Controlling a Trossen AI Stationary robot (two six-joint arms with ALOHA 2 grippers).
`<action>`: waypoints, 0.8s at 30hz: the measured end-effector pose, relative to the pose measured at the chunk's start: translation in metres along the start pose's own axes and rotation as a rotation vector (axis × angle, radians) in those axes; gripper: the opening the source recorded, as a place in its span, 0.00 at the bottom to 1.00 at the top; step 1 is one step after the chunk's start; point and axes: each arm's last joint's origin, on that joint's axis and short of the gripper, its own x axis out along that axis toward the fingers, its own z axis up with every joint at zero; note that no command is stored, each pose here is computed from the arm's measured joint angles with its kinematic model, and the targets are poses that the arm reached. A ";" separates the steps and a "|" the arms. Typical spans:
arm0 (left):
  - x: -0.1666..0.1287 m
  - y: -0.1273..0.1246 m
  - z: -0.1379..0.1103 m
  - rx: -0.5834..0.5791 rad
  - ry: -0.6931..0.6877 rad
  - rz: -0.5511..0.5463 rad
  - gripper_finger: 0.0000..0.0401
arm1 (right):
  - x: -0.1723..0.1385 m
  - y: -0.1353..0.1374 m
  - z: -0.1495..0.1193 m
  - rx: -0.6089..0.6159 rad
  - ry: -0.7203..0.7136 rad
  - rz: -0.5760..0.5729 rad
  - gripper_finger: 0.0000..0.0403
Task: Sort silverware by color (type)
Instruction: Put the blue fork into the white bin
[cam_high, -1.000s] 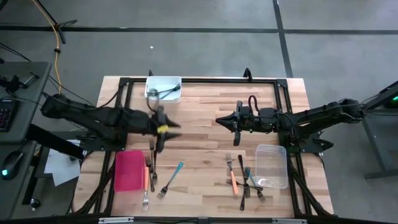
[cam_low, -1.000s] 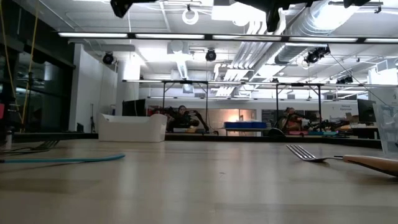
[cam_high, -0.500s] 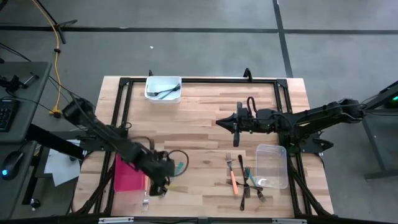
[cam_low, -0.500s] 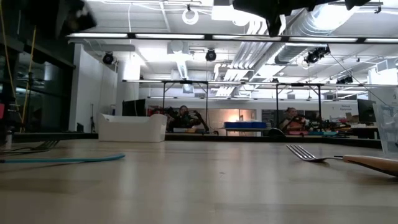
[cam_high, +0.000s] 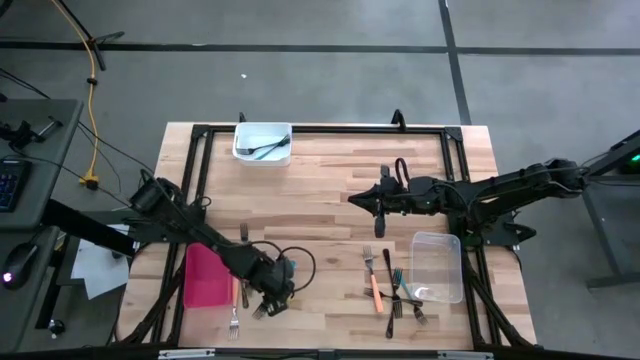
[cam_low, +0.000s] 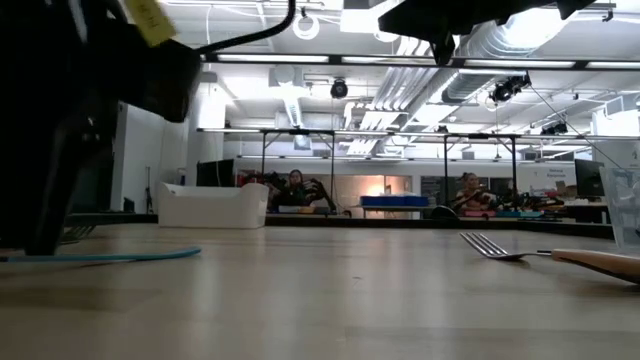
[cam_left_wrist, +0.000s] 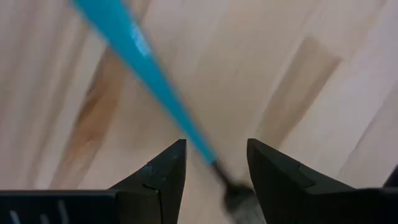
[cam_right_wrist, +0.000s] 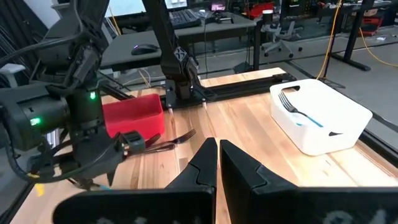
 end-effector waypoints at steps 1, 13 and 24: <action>0.001 0.000 0.000 0.000 -0.004 0.003 0.40 | 0.000 0.000 0.000 0.000 0.002 0.000 0.01; 0.013 0.004 0.002 0.013 -0.026 0.088 0.31 | 0.000 -0.001 -0.004 -0.035 0.040 -0.005 0.01; 0.017 0.018 0.003 0.107 -0.016 0.161 0.03 | 0.000 -0.001 -0.004 -0.036 0.043 -0.006 0.01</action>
